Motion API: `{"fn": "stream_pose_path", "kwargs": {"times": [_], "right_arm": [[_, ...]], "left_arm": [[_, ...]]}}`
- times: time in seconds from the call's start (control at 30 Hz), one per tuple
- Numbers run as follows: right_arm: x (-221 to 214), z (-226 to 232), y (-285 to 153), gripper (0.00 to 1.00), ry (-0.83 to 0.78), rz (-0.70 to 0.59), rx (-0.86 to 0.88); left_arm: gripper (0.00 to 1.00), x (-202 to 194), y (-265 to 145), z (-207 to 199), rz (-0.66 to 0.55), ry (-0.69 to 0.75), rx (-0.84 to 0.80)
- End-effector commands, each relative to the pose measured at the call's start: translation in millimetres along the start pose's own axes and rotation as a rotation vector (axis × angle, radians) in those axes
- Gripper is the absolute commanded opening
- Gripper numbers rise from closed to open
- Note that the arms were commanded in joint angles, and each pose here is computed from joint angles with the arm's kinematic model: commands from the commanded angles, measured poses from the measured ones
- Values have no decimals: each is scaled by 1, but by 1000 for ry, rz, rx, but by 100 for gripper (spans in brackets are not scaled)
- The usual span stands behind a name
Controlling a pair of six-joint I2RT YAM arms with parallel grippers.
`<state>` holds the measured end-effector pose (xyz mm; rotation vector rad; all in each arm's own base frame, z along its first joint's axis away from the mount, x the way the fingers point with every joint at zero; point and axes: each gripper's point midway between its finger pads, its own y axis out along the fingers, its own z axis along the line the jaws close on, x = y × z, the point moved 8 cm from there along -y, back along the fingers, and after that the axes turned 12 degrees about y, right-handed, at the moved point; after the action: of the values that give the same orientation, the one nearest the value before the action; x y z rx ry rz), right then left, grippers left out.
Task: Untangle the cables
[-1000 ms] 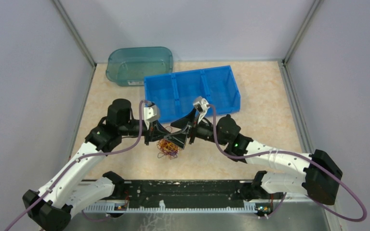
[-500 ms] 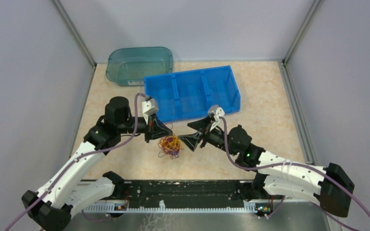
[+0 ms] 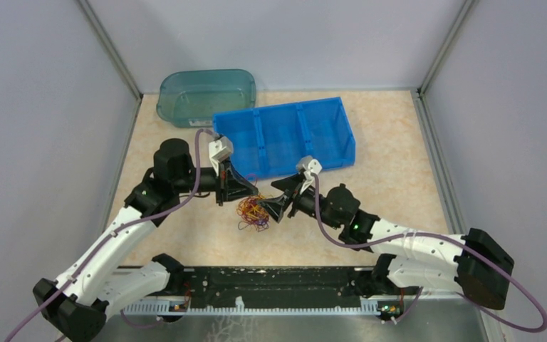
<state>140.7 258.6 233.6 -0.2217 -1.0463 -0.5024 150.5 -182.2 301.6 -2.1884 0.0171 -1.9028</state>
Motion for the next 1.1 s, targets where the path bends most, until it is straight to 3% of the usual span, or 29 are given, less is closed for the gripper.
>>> {"fn": "stream_pose_path", "kwargs": {"times": [0.0, 0.4, 0.53, 0.9, 1.07], "right_arm": [[35, 23, 16, 76, -8, -146, 57], [40, 16, 29, 67, -32, -321, -113], [47, 18, 32, 69, -46, -386, -121], [10, 25, 56, 72, -51, -255, 18], [-18, 9, 53, 72, -50, -202, -44]], "left_arm": [[0, 21, 1, -2, -59, 17, -13], [0, 29, 0, -8, -72, -6, -62], [0, 31, 0, -10, -80, -22, -88], [0, 57, -3, -15, -126, 19, -127], [0, 77, -6, -17, -162, 71, -130]]}}
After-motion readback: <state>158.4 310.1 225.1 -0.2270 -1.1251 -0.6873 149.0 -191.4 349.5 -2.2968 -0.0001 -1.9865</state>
